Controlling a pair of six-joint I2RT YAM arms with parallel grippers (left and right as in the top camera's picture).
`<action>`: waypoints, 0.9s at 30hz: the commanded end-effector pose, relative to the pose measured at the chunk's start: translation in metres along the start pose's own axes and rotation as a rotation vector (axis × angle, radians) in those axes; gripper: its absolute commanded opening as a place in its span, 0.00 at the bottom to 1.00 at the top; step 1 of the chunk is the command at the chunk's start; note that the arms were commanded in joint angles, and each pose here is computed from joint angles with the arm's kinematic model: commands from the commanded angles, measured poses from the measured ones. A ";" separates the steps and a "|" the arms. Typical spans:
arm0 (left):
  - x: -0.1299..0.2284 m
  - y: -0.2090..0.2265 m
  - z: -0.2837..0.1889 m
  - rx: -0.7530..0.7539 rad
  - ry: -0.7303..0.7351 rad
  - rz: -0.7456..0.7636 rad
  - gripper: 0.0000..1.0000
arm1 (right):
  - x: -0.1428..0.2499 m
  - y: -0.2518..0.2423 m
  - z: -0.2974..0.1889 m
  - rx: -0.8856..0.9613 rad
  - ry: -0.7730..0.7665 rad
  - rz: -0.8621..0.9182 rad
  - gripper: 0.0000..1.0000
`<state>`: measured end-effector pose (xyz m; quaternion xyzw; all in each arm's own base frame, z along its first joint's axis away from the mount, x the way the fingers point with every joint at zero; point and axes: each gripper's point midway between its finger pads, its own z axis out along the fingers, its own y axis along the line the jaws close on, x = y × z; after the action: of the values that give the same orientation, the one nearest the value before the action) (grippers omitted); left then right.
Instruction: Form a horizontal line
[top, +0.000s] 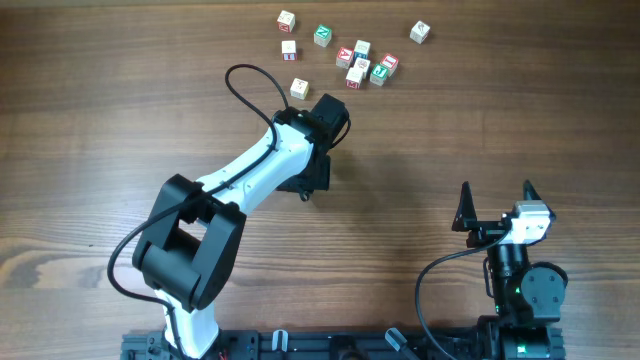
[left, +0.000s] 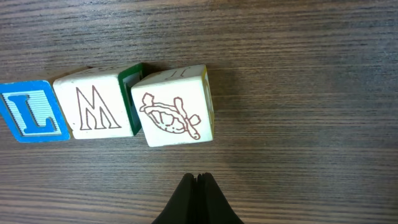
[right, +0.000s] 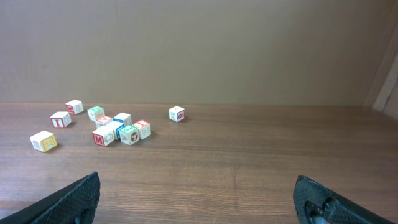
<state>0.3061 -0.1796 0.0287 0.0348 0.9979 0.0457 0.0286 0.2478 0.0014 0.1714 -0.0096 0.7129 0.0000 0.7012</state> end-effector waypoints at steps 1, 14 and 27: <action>0.001 0.003 -0.002 -0.010 -0.016 0.028 0.04 | -0.001 0.001 0.000 -0.008 -0.006 -0.012 1.00; 0.002 0.003 0.002 -0.010 -0.018 0.050 0.04 | -0.001 0.001 0.000 -0.008 -0.006 -0.012 1.00; -0.010 0.010 0.001 -0.055 -0.075 0.045 0.04 | -0.001 0.001 0.000 -0.008 -0.006 -0.012 0.99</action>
<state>0.3160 -0.1730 0.0238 0.0535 0.9947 0.0666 0.0565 0.2478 0.0014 0.1714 -0.0096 0.7129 0.0000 0.7012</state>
